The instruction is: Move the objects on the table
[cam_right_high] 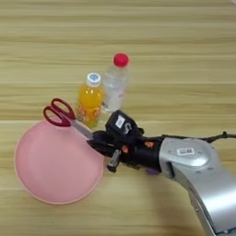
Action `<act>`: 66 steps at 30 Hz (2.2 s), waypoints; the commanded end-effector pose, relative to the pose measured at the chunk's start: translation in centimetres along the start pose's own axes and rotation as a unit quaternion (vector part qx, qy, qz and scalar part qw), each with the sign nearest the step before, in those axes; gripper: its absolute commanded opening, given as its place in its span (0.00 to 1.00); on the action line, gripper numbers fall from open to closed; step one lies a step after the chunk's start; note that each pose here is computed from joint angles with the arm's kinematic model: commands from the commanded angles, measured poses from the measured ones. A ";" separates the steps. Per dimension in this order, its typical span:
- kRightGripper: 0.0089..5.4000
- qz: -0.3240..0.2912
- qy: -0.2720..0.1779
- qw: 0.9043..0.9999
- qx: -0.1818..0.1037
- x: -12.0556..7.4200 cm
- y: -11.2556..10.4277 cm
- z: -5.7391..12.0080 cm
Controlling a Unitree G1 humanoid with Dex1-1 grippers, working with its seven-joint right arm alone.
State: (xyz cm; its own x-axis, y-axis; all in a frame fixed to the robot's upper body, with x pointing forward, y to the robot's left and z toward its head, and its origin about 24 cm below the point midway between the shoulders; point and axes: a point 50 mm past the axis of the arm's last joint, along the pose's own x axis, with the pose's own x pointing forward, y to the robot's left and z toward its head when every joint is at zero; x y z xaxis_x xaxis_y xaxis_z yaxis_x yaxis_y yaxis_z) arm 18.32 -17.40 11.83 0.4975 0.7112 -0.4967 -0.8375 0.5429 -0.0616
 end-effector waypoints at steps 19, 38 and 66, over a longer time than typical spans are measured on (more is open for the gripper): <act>0.12 -0.133 0.017 0.991 -0.006 -5.1 -3.0 -1.5; 0.12 -0.218 0.051 0.974 0.025 -6.6 -6.2 -4.3; 0.12 -0.304 0.139 0.940 0.063 -4.5 -10.1 -10.3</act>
State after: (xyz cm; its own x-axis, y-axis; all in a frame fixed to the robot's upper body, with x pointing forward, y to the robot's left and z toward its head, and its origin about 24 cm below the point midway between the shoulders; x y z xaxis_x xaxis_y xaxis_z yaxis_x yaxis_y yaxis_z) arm 21.76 -30.31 4.69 0.7669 0.1421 -0.6258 -0.3769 0.8890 -0.2600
